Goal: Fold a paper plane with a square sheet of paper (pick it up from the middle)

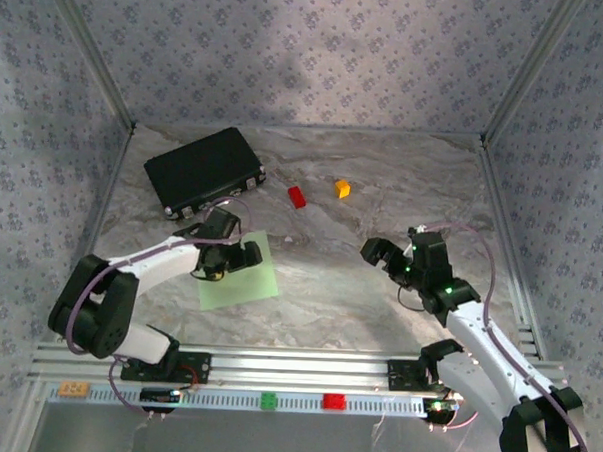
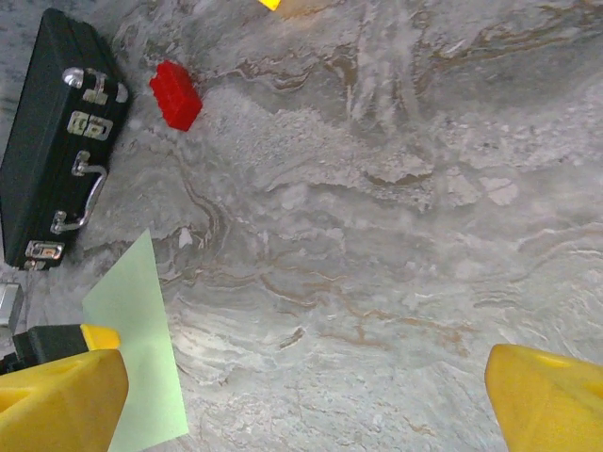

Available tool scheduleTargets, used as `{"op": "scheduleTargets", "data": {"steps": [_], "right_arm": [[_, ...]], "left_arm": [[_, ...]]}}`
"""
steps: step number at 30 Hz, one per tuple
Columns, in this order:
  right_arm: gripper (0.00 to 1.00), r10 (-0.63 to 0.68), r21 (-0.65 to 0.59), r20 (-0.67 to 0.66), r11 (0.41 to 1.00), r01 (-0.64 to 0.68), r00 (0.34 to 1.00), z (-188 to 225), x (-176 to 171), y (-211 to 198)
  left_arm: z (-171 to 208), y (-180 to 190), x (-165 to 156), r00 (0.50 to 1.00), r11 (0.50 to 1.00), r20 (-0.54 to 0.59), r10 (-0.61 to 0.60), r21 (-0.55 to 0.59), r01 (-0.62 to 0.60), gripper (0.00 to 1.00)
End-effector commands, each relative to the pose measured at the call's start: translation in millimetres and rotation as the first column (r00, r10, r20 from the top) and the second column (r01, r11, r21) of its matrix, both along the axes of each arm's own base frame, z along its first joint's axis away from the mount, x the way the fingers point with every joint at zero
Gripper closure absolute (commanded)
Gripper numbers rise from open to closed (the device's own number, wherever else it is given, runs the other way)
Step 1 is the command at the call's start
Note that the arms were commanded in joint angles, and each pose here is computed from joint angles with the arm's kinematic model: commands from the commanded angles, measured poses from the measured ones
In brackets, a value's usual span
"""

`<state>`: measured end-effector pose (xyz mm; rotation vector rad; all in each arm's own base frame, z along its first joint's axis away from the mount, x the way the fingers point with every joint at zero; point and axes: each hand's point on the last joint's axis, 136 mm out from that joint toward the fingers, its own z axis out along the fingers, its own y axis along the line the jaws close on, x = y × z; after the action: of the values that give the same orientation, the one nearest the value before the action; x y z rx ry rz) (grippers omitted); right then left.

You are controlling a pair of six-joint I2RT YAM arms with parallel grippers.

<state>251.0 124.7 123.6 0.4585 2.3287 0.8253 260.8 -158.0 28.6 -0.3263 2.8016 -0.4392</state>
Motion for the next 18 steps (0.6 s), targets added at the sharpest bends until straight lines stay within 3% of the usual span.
{"op": "scheduleTargets", "data": {"steps": [1, 14, 18], "right_arm": [[0.01, -0.044, -0.013, 0.004, 0.999, 0.044, 0.999, 6, -2, -7], [0.01, -0.037, -0.033, 0.042, 0.999, 0.038, 0.998, 6, -12, -15], [0.01, -0.029, -0.043, 0.041, 0.999, 0.031, 0.999, 6, -16, -16]], "left_arm": [[-18, -21, -17, 0.996, 0.998, -0.074, -0.056, 0.001, 0.056, 0.05], [-19, -146, -25, 0.968, 0.969, -0.061, -0.245, 0.023, 0.246, 0.08], [-1, -161, -22, 0.965, 0.962, -0.019, -0.261, 0.073, 0.261, 0.08]]}}
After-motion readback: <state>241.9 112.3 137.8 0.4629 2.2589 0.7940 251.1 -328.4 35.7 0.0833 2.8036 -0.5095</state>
